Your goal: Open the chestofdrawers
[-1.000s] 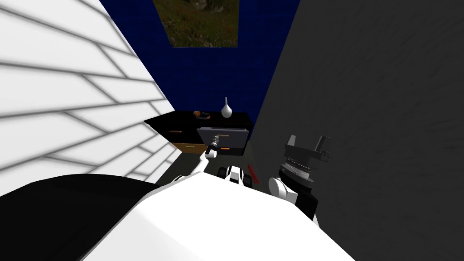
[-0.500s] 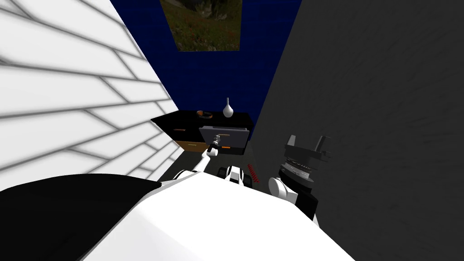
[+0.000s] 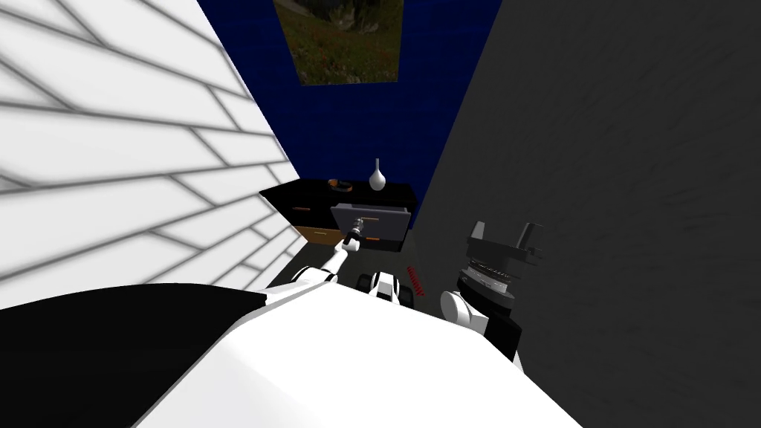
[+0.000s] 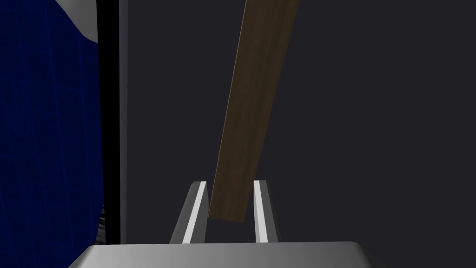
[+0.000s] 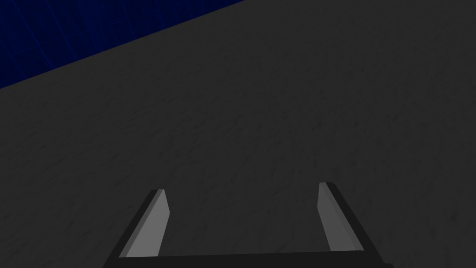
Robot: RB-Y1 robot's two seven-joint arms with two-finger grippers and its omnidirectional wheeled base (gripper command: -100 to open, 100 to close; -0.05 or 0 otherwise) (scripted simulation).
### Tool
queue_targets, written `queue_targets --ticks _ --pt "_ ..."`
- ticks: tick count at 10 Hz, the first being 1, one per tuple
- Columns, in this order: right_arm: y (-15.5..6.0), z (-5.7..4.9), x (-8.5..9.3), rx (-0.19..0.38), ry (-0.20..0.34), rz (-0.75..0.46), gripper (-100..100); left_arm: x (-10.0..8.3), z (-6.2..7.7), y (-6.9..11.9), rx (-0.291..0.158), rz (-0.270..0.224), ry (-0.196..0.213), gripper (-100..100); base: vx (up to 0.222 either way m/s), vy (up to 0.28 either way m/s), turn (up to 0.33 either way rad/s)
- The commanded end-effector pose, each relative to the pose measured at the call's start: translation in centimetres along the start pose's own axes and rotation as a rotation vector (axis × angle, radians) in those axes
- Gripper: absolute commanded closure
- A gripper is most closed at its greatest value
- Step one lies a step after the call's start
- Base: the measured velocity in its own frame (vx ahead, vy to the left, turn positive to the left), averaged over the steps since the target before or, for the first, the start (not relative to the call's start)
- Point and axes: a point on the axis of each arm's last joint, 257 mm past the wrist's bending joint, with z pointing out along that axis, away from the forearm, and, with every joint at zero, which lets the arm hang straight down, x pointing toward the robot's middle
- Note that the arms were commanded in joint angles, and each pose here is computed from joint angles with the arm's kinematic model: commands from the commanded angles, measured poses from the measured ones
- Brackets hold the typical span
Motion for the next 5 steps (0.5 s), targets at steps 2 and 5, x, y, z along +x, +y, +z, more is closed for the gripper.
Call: queue_targets --ticks 2,5 --pt "0.0 0.0 0.0 0.0 0.0 0.0 0 1.3 1.9 -0.7 0.002 0.005 0.021 100 -0.093 -0.02 0.085" --pt "0.0 0.0 0.0 0.0 0.0 0.0 0 2.0 3.6 -0.9 -0.012 0.014 0.032 100 -0.085 -0.013 0.066"
